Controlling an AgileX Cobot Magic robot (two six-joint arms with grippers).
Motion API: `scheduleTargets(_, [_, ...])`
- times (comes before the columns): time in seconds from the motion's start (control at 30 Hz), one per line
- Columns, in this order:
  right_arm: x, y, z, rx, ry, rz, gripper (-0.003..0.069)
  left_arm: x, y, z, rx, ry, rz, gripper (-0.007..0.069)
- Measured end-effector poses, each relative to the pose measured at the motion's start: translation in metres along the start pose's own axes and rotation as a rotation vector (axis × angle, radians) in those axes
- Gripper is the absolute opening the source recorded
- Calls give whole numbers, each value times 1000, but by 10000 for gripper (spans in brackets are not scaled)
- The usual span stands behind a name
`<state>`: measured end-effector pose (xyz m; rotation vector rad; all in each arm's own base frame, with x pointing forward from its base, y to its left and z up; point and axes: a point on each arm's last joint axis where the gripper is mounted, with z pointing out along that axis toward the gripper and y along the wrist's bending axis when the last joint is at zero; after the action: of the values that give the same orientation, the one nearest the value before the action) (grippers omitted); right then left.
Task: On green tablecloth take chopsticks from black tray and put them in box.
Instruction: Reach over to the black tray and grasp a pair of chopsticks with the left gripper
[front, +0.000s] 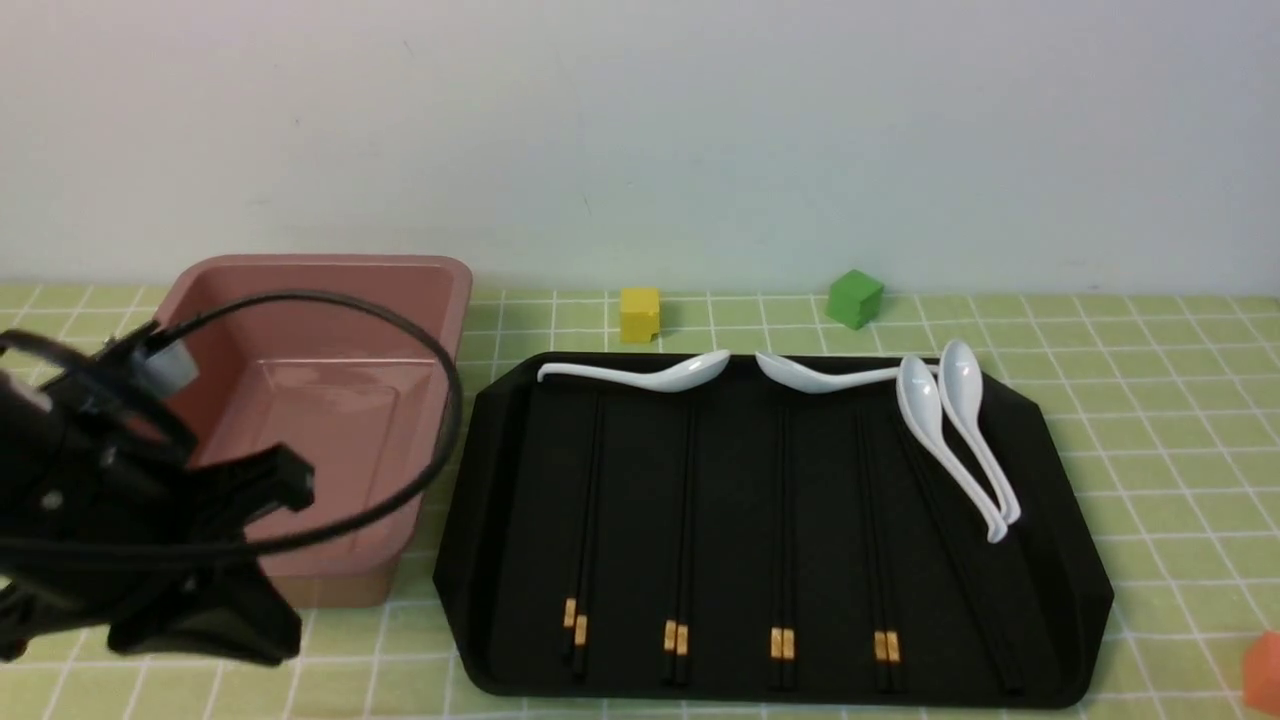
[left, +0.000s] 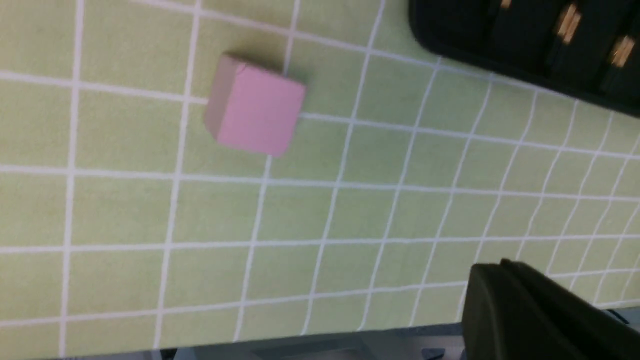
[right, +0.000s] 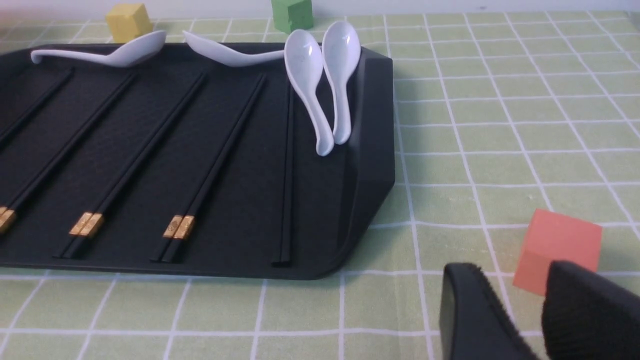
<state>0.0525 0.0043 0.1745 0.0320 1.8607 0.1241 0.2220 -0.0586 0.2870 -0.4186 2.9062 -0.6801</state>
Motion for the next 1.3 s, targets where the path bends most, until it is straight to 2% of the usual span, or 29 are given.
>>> scheduleTargets(0.23, [0,0,0,0,0,0,240,-13,-63,31,-100,22,129,8])
scheduleTargets(0.37, [0,0,0,0,0,0,240,-23,-98,65,-197,0,196,97])
scheduleTargets(0.53, [0,0,0,0,0,0,240,-38,-119,107,-292,-15,261,232])
scheduleTargets(0.7, [0,0,0,0,0,0,240,-57,-125,141,-339,-50,321,301])
scheduleTargets(1.0, [0,0,0,0,0,0,240,-76,-120,191,-365,-86,377,309])
scheduleTargets(1.3, [0,0,0,0,0,0,240,-78,-114,212,-373,-68,374,309])
